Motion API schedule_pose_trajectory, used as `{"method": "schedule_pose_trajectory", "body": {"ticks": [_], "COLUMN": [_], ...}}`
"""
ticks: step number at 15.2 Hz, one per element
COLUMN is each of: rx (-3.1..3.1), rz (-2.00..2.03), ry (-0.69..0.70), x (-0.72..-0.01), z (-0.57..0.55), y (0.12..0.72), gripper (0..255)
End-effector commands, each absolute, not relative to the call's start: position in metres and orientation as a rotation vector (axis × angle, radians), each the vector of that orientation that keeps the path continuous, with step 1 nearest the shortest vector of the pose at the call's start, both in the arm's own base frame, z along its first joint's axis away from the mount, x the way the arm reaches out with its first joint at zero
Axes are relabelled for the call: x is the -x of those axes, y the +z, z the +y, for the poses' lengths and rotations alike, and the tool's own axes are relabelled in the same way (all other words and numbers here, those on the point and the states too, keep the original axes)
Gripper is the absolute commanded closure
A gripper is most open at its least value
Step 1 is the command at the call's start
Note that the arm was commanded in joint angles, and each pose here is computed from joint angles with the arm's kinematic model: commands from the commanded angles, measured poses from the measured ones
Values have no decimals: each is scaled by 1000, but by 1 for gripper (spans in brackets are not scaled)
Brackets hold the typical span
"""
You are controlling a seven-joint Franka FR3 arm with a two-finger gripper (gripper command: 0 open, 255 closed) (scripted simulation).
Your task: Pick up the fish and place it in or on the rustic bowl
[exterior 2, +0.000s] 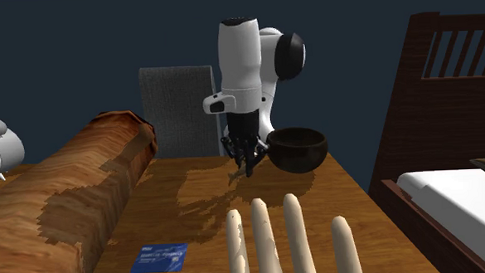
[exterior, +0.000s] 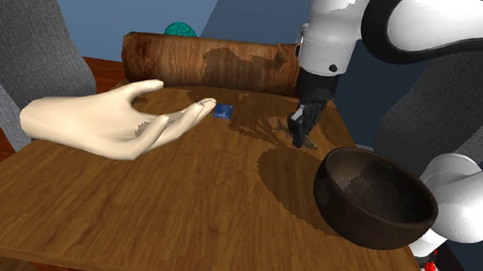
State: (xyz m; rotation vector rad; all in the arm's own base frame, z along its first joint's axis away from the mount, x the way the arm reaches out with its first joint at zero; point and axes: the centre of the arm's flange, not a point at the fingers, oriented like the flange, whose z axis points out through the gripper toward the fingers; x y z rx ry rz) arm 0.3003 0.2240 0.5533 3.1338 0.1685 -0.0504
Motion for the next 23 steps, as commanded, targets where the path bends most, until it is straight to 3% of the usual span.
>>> {"method": "schedule_pose_trajectory", "body": {"ticks": [1,23], "rx": [-3134,-3134], "rz": [168,168], "ry": [-51,-51], "x": [-300,-300], "z": [223,223], "y": [564,680], "gripper": [255,255]}}
